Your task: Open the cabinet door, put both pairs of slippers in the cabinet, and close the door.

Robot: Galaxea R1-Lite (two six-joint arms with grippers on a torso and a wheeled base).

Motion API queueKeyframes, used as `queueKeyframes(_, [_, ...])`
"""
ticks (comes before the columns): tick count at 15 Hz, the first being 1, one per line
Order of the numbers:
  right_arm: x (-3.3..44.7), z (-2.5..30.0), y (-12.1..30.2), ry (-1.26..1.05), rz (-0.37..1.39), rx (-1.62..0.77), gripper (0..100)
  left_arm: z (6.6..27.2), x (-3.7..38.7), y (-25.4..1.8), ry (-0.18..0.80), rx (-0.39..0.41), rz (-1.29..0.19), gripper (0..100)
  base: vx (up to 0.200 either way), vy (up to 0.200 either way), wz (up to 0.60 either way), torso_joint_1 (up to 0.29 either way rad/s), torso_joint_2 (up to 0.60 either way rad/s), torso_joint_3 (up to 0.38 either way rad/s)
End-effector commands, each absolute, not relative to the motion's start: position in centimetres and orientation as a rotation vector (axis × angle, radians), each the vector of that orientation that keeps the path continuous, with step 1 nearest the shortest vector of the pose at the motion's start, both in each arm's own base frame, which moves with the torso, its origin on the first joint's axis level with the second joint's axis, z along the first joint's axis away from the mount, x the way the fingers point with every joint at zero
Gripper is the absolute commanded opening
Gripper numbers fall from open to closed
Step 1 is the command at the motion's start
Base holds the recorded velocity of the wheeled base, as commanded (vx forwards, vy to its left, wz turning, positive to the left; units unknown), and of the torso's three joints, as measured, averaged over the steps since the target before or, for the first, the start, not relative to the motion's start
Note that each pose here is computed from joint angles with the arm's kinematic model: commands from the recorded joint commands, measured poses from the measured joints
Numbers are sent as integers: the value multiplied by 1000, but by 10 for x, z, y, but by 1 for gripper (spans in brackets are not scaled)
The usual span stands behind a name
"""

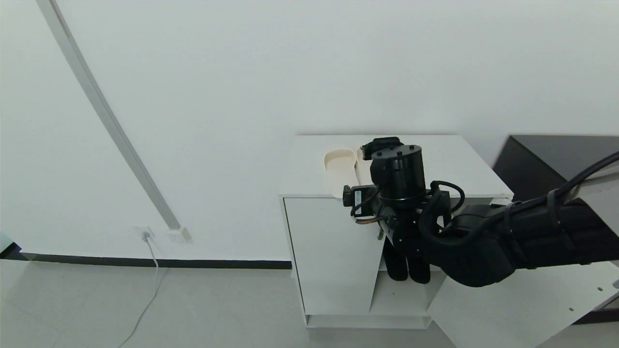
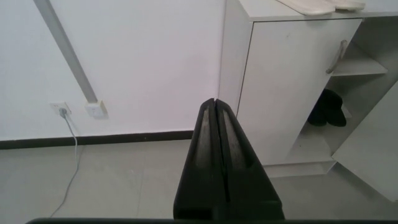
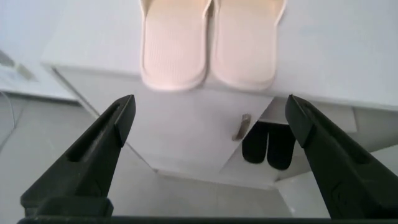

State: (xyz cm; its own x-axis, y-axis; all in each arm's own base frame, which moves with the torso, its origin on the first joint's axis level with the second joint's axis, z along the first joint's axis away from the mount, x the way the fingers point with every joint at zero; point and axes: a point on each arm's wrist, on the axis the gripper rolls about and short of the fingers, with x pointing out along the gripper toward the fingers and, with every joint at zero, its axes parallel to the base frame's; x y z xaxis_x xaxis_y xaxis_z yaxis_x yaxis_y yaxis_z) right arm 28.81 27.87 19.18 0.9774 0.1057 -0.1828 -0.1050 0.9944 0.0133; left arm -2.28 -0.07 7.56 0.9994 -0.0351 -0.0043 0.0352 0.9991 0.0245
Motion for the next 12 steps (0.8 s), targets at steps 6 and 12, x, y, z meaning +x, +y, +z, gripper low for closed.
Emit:
queueKeyframes(6, [289, 184, 274, 192, 91, 13, 100, 76, -23, -1, 6, 24, -35, 0, 167, 0, 0, 0, -3, 3])
queueKeyframes(12, [289, 164, 274, 219, 108, 3, 100, 76, -23, -1, 6, 23, -35, 0, 167, 0, 0, 6, 0, 2])
